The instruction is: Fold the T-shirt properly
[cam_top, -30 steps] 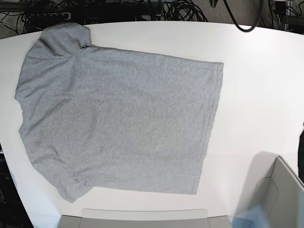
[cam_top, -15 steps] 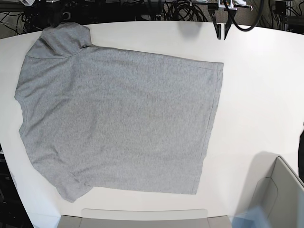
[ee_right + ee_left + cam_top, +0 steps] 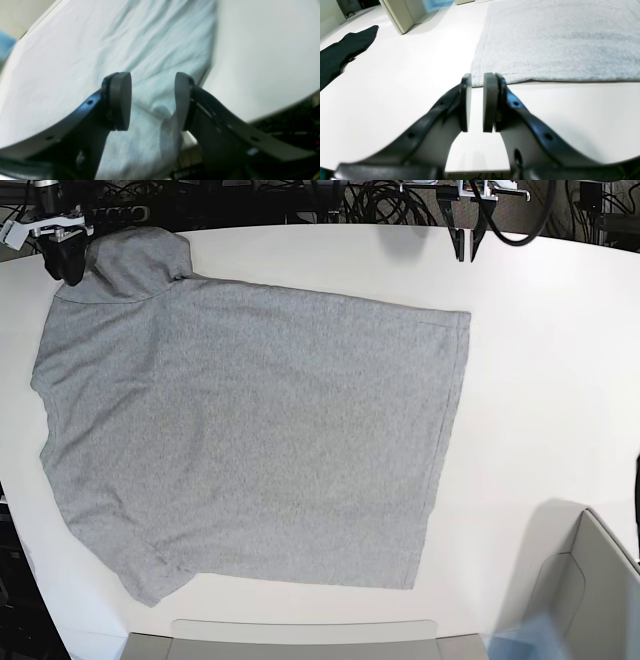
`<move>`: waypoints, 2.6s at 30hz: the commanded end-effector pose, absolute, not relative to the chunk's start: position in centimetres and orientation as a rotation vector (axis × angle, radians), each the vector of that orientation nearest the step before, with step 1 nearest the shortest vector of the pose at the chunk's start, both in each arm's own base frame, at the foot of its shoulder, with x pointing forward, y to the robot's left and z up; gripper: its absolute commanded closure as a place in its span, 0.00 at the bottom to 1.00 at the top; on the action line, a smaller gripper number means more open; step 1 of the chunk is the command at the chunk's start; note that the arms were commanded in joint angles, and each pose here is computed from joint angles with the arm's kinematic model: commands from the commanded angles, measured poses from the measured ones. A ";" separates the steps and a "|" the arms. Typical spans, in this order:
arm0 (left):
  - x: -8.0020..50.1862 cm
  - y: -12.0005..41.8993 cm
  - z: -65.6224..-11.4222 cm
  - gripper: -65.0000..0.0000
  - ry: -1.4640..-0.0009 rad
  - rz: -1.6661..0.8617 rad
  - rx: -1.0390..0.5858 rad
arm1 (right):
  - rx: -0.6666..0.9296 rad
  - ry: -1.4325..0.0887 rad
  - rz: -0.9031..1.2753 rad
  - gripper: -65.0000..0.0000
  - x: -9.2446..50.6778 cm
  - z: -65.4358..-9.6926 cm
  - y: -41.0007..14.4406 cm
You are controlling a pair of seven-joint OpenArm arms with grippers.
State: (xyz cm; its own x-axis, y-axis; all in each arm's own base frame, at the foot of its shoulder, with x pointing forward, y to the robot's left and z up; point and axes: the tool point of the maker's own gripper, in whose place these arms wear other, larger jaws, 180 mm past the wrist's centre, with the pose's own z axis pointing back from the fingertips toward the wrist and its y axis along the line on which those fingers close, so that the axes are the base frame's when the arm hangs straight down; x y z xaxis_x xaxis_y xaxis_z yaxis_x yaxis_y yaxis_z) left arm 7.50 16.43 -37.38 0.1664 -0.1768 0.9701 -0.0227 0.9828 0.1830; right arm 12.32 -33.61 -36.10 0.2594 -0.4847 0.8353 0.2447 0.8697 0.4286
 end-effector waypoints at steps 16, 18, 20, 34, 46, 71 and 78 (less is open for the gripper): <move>7.3 16.3 -36.7 0.85 -1.428 -0.115 0.168 | -0.126 -1.088 -0.472 0.57 12.0 -37.4 -39.1; 7.3 16.3 -36.7 0.85 -1.428 -0.115 0.168 | -0.171 -1.071 -0.502 0.57 11.7 -37.9 -39.8; 7.3 16.3 -36.7 0.85 -1.428 -0.115 0.168 | -0.201 -1.043 -0.525 0.57 11.8 -38.7 -40.3; 7.3 16.3 -36.7 0.85 -1.426 -0.115 0.168 | -0.279 -0.995 -0.544 0.57 13.0 -39.2 -38.4; 7.2 16.3 -36.8 0.85 -1.425 -0.115 0.166 | -0.321 -1.030 -0.514 0.57 13.7 -37.2 -38.6; 7.9 13.7 -38.1 0.85 -1.377 -0.110 0.080 | -0.453 -1.102 -0.435 0.57 18.1 -32.1 -39.8; 8.6 13.7 -37.9 0.85 -1.397 -0.108 0.082 | -0.394 -0.992 -0.454 0.57 11.2 -35.8 -40.6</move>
